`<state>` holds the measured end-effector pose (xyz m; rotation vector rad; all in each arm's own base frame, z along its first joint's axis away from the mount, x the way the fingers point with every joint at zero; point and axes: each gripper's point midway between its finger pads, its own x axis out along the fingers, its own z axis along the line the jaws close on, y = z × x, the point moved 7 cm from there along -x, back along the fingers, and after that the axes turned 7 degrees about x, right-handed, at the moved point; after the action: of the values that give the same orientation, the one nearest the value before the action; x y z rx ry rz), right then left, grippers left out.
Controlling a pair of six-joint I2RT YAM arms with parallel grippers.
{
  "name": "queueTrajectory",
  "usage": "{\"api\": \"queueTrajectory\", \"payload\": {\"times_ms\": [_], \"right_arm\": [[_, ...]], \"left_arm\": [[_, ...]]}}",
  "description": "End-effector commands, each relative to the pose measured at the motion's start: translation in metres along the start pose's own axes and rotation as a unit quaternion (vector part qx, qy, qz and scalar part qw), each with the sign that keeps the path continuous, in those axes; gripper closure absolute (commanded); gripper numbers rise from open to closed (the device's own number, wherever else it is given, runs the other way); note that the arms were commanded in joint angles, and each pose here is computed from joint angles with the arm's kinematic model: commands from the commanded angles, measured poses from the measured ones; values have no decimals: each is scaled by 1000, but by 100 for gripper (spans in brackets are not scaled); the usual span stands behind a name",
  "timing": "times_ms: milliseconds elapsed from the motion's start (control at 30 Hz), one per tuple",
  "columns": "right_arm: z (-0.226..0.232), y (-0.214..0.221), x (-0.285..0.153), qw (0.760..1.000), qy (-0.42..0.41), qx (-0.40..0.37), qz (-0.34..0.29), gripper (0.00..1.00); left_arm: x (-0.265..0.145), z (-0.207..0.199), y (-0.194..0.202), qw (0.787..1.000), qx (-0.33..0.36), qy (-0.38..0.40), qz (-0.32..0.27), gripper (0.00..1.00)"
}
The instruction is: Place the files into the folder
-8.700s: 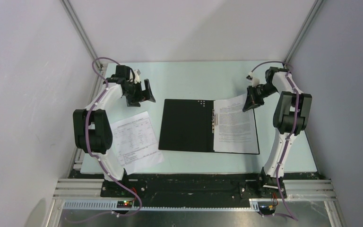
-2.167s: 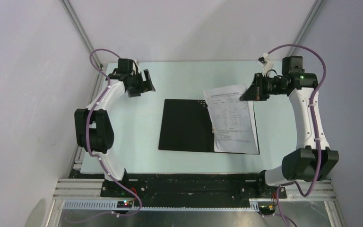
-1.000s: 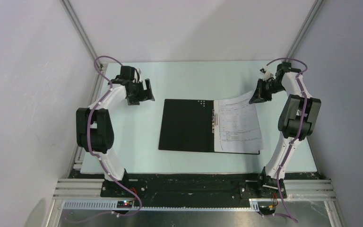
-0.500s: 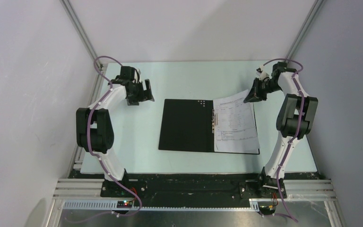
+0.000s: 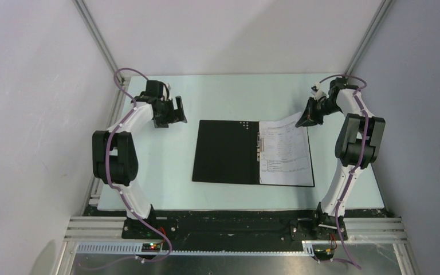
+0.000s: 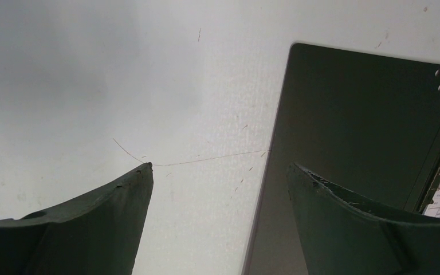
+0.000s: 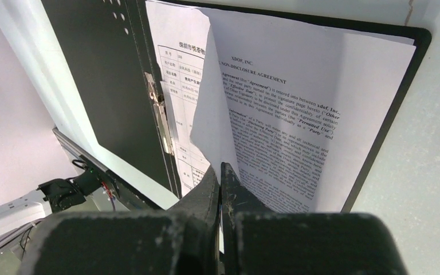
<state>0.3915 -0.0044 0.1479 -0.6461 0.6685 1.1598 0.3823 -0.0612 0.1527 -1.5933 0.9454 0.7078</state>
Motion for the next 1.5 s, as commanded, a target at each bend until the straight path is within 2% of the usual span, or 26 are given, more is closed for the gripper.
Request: {"api": "queueTrajectory", "payload": {"times_ms": [0,67,133,167,200,267,300,333,400,433,667,767,833,1067,1233,1467], "right_arm": [[5,1,-4,1000,4,-3,-8,100],[5,1,-4,1000,6,-3,-7,97],[5,1,-3,1000,11,-3,-8,87],[4,0,-4,1000,16,-3,-10,75],[3,-1,-5,1000,23,-4,-12,68],[2,-3,-8,999,39,-7,-19,41],[3,-4,-10,999,45,-8,-22,35],[3,-4,-14,998,57,-10,-29,22],[3,-6,-22,995,86,-7,-45,4],[5,-6,-27,994,98,-10,-56,2],[9,-12,-68,974,181,-40,-130,0],[21,-12,-84,971,171,-71,-150,2],[36,-8,-86,976,129,-99,-143,8],[97,19,-33,981,30,-187,-52,21],[123,22,5,984,-43,-174,-8,32],[126,5,51,977,-112,-173,48,35]], "left_arm": [[-9,-2,-6,1000,5,-1,-21,9],[-9,-1,-6,1000,5,-1,-20,9],[-9,-2,-6,1000,5,-1,-20,9],[-9,-1,-6,1000,5,-1,-19,9],[-8,-1,-6,1000,5,-1,-20,9],[-8,-1,-6,1000,5,-2,-19,9],[-8,-1,-6,1000,5,-3,-19,9],[-9,-1,-6,1000,5,-6,-21,8],[-10,0,-6,1000,4,-11,-22,8],[-10,0,-5,1000,2,-13,-22,6],[-9,3,-4,999,-8,-30,-23,1],[-14,-4,-9,999,-4,-26,-35,0],[-18,-13,-14,999,5,-16,-43,0],[-14,-51,-25,997,33,47,-44,4],[-12,-88,-33,991,69,107,-46,5],[-8,-123,-21,977,110,184,-24,6]]}}
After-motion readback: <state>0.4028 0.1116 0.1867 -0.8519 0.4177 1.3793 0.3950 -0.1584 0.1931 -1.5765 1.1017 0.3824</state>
